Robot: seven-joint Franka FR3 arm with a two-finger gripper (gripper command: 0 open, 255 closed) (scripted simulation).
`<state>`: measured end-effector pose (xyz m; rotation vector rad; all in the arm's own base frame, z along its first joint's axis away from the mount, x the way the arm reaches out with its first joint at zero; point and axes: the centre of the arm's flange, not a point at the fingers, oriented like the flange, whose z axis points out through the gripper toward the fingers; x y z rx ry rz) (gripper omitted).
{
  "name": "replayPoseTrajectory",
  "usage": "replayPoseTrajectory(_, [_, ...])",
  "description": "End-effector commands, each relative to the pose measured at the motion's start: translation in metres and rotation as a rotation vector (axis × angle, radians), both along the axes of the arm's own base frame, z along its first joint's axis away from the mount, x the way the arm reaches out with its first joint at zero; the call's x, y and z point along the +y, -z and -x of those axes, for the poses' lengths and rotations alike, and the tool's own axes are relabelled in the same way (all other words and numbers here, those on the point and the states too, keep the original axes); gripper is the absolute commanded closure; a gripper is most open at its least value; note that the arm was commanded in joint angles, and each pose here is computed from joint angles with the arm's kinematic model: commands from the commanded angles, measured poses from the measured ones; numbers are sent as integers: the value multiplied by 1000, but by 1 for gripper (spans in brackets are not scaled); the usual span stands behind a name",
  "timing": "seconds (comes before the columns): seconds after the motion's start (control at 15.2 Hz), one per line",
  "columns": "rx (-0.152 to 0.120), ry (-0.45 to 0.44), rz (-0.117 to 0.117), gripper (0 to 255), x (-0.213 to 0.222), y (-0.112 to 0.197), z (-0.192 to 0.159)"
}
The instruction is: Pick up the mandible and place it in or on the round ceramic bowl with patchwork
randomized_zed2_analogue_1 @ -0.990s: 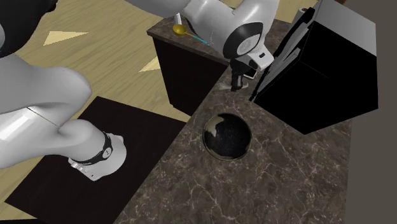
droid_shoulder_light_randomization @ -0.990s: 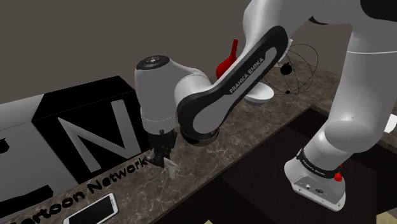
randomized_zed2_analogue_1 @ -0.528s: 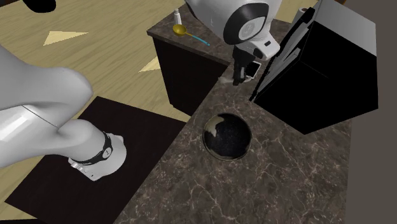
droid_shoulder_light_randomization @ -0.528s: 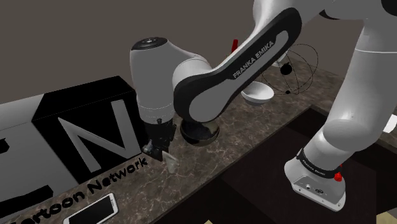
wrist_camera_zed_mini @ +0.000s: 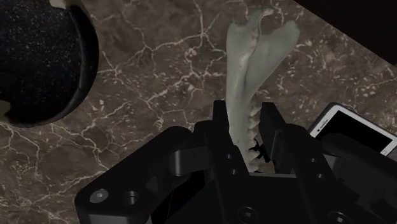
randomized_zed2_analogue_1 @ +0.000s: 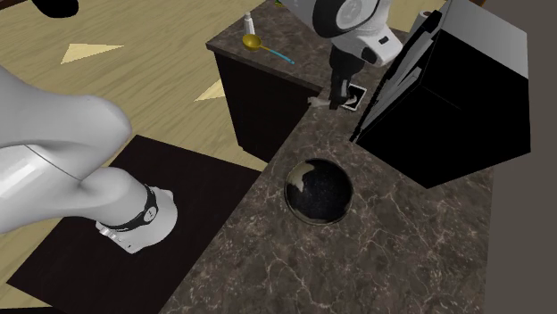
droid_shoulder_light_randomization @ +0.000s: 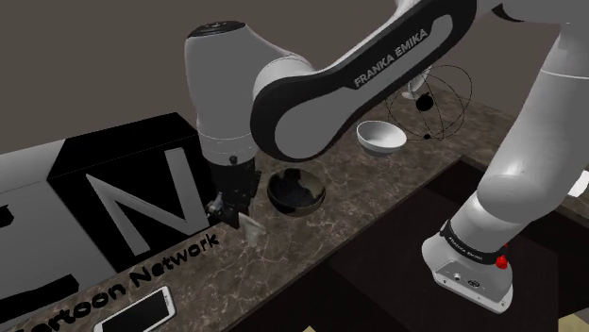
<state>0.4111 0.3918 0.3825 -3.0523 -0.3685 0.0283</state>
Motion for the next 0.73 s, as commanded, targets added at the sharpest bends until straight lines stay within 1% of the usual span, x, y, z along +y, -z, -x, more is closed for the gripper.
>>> replayPoseTrajectory(0.0, [0, 0, 0, 255, -13, -5, -1])
replayPoseTrajectory(0.66, [0, 0, 0, 255, -144, -11, -16])
